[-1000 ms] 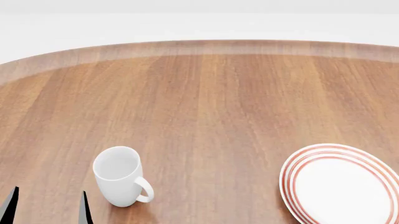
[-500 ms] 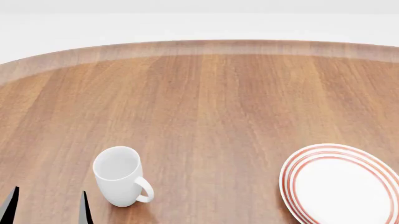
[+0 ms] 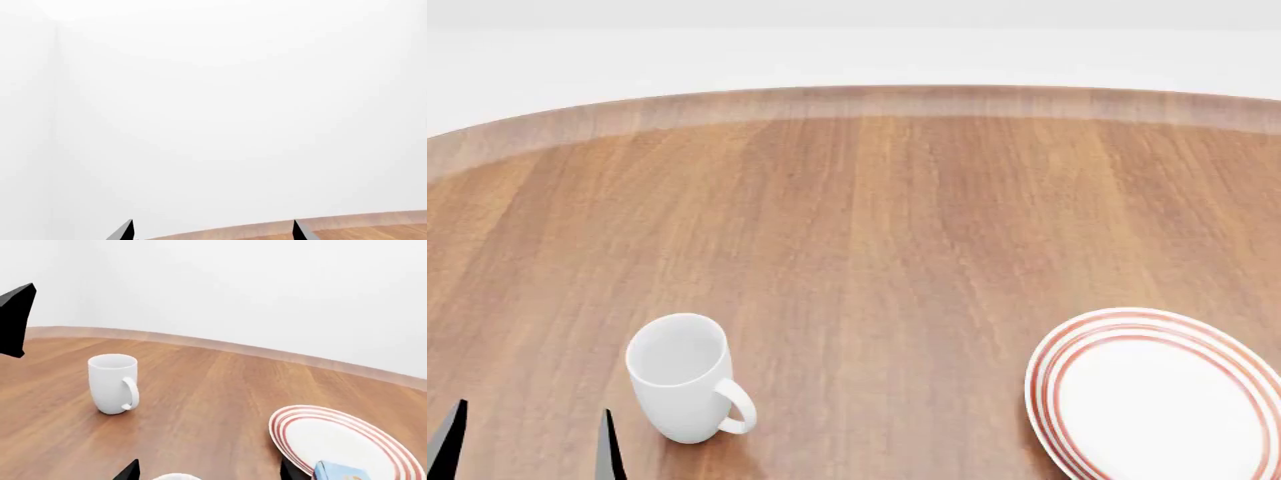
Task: Pick up the red mug and put it on the plate
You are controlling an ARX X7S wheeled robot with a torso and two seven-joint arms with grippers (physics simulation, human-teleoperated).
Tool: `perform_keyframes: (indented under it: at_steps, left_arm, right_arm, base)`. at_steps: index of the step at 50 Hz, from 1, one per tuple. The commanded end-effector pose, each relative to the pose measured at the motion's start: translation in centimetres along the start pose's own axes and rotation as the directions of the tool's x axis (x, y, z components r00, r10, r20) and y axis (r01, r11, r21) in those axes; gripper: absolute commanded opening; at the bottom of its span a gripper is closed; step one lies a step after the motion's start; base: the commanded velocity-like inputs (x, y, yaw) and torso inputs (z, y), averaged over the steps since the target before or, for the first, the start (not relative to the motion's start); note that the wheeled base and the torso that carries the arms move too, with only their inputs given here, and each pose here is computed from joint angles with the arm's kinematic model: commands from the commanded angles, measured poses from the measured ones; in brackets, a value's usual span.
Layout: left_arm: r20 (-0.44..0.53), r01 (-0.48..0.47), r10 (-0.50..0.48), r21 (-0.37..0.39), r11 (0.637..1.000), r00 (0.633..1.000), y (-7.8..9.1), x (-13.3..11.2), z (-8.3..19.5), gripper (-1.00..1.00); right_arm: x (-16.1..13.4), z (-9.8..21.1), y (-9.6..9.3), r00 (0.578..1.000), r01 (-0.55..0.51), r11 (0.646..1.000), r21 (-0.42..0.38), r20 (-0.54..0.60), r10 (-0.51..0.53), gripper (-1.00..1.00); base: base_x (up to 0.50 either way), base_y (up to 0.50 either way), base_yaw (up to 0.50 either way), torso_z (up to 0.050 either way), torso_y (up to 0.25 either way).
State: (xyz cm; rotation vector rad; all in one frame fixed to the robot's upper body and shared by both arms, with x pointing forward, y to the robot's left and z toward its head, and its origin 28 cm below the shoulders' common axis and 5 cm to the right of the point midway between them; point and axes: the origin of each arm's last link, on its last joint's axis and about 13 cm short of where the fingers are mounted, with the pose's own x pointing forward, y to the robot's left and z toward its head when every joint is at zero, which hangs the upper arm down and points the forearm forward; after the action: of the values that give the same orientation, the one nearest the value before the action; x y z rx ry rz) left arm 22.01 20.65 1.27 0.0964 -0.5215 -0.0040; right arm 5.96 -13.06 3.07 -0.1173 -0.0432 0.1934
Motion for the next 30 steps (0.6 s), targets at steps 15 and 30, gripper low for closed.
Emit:
perform_keyframes:
  at_steps: [15, 30]
  left_arm:
    - [0.004, 0.002, -0.002, 0.002, 1.0, 1.0, 0.0, 0.0, 0.0, 1.0]
    - [0.007, 0.0, 0.0, 0.001, 1.0, 1.0, 0.0, 0.0, 0.0, 1.0]
  right_arm:
    - [-1.7, -2.2, 0.8, 0.998, -0.053, 0.998, 0.026, -0.043, 0.054, 1.0]
    - [-2.0, -3.2, 1.1, 0.996, -0.062, 0.997, 0.043, -0.068, 0.065, 1.0]
  base:
    - [0.0, 0.0, 0.0, 0.0, 0.0]
    - [0.0, 0.0, 0.0, 0.0, 0.0]
